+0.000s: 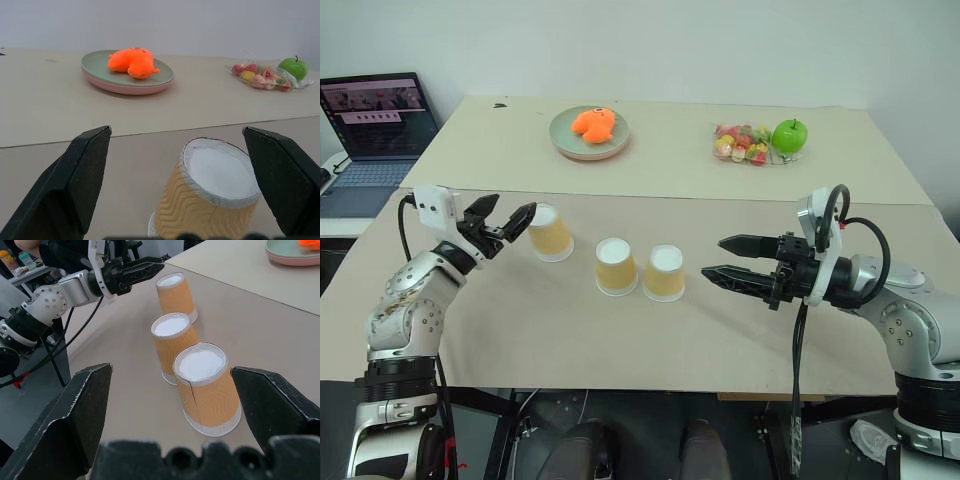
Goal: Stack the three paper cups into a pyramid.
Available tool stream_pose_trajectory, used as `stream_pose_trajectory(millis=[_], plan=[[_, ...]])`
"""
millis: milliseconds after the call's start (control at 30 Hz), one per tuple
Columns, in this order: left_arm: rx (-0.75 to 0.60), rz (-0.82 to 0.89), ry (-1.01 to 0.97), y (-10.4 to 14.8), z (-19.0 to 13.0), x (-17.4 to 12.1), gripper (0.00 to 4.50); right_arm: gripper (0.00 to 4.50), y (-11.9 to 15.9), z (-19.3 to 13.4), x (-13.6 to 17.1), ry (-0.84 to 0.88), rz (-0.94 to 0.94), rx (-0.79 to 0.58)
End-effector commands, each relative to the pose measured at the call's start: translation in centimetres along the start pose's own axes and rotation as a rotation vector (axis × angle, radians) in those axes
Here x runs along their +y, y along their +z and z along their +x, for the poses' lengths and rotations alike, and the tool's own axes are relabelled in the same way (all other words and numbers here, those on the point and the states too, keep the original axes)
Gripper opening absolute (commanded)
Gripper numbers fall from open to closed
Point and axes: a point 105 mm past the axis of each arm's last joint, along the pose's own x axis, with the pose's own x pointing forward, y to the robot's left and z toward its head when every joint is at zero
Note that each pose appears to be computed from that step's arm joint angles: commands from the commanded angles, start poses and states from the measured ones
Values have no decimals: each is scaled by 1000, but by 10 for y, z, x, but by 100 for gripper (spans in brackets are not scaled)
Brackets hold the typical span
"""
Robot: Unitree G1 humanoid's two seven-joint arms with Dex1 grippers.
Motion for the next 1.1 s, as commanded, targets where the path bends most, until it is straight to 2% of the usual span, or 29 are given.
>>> stream_pose_trajectory(millis=[33,267,933,1033,1100], plan=[[-44,39,-105,13,4,-21,450,442,9,0,4,5,-60,-28],[-2,31,-116,-3,4,-22,450,442,9,-2,5,-13,-64,-32],[10,61,-100,-17,25,-24,450,442,5,-8,0,-74,-61,-34],[9,72,-101,-18,25,-24,377,450,5,-9,0,-81,-61,-36],[4,69,-109,-18,24,-25,292,450,5,-9,-1,-86,-61,-37]])
